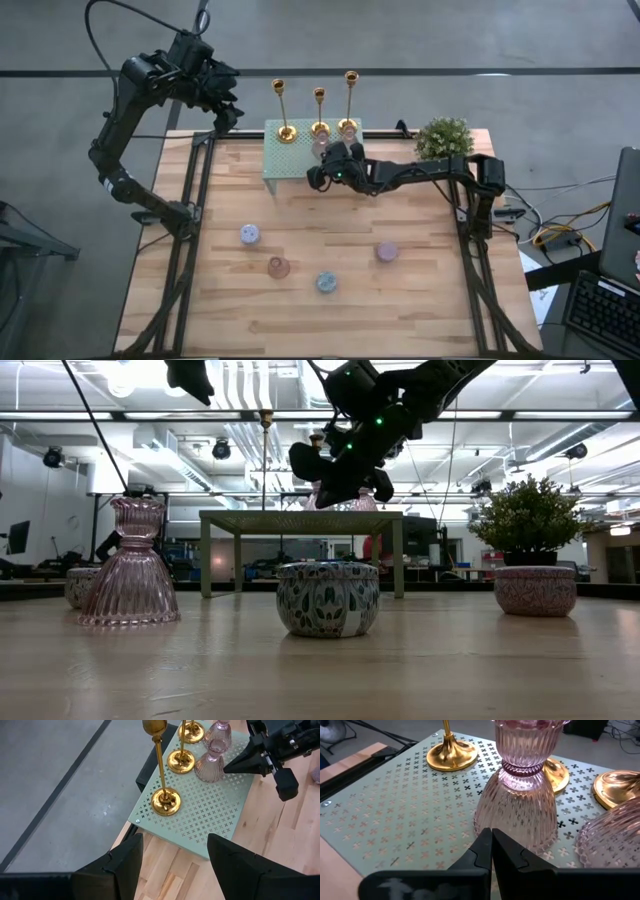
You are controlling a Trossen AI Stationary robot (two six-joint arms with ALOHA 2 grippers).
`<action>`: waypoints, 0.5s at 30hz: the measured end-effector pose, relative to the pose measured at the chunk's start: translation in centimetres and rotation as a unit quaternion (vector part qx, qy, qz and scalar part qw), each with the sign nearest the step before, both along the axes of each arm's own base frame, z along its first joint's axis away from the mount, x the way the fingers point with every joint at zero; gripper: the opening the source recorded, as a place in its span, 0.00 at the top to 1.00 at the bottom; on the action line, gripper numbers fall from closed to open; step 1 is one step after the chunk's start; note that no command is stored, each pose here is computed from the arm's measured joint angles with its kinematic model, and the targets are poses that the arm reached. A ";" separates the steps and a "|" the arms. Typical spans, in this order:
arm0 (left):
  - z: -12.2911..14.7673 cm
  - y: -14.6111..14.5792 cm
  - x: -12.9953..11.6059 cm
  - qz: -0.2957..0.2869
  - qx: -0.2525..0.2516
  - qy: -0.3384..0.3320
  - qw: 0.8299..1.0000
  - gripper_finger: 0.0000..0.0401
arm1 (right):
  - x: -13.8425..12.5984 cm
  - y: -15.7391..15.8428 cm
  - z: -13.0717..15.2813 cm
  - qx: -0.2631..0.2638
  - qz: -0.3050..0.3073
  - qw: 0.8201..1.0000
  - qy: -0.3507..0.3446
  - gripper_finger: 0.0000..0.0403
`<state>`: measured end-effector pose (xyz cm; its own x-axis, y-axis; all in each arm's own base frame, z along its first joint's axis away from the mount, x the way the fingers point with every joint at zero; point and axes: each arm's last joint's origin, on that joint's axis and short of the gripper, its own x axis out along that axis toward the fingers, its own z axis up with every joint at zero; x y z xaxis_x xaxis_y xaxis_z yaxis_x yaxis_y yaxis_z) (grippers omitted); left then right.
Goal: Pick & Place candle stick holders
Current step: Put the right glass candle holder on the shelf
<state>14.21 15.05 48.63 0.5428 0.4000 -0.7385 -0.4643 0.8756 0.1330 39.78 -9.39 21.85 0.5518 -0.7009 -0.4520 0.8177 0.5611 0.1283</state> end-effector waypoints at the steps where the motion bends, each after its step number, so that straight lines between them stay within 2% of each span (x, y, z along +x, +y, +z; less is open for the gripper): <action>1: 0.0 0.0 0.0 0.000 0.000 0.000 1.000 0.44 | 0.0 -0.1 0.0 0.000 -0.001 1.000 0.000 0.98; 15: 0.0 0.0 0.0 -0.001 0.001 0.000 1.000 0.44 | -0.1 -0.6 0.0 0.001 -0.005 1.000 -0.001 0.98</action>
<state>14.22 15.06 48.63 0.5433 0.4007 -0.7377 -0.4622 0.8763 0.1356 39.64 -9.97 21.84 0.5449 -0.7060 -0.4524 0.8235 0.5521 0.1302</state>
